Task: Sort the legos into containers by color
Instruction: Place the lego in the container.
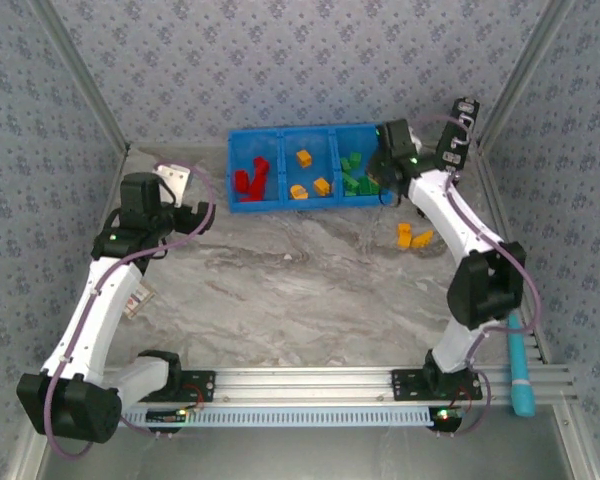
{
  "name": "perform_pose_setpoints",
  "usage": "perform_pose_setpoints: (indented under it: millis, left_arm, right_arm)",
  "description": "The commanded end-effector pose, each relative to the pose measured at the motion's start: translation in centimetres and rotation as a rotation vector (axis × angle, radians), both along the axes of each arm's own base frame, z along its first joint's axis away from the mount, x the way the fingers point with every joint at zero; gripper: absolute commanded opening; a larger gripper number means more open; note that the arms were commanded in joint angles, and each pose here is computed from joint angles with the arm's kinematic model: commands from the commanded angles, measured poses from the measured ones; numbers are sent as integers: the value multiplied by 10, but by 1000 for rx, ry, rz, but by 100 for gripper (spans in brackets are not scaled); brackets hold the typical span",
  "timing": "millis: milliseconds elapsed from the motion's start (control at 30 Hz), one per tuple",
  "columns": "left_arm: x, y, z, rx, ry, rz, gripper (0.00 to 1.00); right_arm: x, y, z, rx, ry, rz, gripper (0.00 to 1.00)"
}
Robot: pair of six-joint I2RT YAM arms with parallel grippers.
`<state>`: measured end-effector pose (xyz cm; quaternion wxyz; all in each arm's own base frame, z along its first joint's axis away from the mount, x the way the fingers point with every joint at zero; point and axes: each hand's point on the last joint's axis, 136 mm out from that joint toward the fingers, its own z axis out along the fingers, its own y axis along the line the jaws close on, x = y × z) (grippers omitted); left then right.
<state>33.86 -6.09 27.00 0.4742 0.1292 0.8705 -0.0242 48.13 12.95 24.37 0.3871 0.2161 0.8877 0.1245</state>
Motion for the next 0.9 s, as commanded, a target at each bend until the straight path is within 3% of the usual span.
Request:
perform_pose_setpoints:
  millis: [0,200,333,500,667,867]
  left_arm:
    - [-1,-2,28,-21,-81,-12,100]
    - [-7,-7,39,-63,-98,-30,100]
    - [-11,-13,40,-88,-101,-65,100]
    - [-10,-19,40,-113,-98,-85,100]
    - [-10,-19,41,-109,-101,-82,100]
    - [-15,-22,49,-105,-107,-112,100]
  right_arm:
    - [43,39,45,-233,-235,219,24]
    - [91,118,59,-244,-416,468,26]
    - [113,153,25,-312,-364,606,26]
    - [132,164,-21,-385,-316,636,27]
    - [131,174,-55,-417,-259,691,31]
    - [110,180,-64,-499,-213,779,50]
